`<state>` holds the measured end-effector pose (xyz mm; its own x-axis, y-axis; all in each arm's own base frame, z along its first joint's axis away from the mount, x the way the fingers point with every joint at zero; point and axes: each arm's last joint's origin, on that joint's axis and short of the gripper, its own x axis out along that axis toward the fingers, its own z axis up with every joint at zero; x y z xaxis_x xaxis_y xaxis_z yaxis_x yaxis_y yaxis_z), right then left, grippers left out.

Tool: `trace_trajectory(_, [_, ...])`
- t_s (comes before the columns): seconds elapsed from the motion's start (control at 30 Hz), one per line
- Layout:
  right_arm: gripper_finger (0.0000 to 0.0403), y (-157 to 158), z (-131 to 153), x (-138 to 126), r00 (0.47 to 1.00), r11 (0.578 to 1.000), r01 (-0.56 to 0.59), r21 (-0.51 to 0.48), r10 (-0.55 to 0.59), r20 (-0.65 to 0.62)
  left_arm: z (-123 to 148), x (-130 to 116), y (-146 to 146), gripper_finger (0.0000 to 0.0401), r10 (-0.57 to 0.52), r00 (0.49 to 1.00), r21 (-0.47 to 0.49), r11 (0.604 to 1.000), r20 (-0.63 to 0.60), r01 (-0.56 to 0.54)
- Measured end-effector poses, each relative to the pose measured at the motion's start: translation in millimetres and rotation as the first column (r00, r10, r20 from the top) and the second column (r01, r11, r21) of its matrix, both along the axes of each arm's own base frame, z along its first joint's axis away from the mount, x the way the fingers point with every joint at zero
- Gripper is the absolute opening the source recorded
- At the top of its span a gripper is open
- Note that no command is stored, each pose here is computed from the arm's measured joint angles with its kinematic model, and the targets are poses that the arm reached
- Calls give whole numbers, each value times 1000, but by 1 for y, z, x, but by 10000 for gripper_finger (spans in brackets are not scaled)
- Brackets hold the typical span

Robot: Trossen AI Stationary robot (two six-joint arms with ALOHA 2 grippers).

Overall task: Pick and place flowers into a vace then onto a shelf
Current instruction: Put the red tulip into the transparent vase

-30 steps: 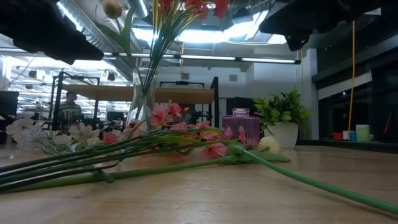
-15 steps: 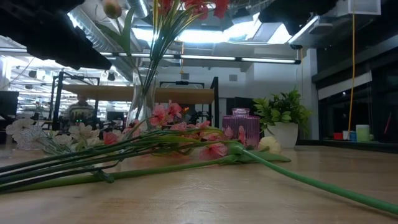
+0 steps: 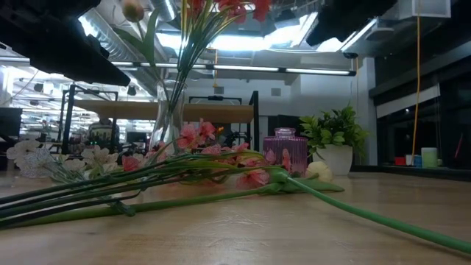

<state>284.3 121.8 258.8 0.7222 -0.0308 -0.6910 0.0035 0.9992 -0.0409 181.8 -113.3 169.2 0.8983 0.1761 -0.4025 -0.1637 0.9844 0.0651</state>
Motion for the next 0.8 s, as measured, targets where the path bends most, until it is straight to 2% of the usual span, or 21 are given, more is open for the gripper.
trace_trajectory(0.2, [6, 12, 5, 21, 999, 999, -17, -27, 16, -46, -1, -1, 1, 8, 2, 1000, 11, 1000, -13, -2])
trace_trajectory(0.4, [31, 22, 2, 38, 994, 994, -89, -58, 86, -62, -2, -1, 1, 4, 3, 1000, 20, 1000, -22, -3])
trace_trajectory(0.57, [60, 24, -4, 42, 995, 998, -57, -38, 54, -82, -2, -1, 1, 6, 3, 1000, 19, 1000, -21, -3])
trace_trajectory(0.8, [110, 24, -17, 42, 986, 996, -55, -65, 44, -162, -2, -1, 1, 2, 3, 1000, 18, 1000, -20, -3])
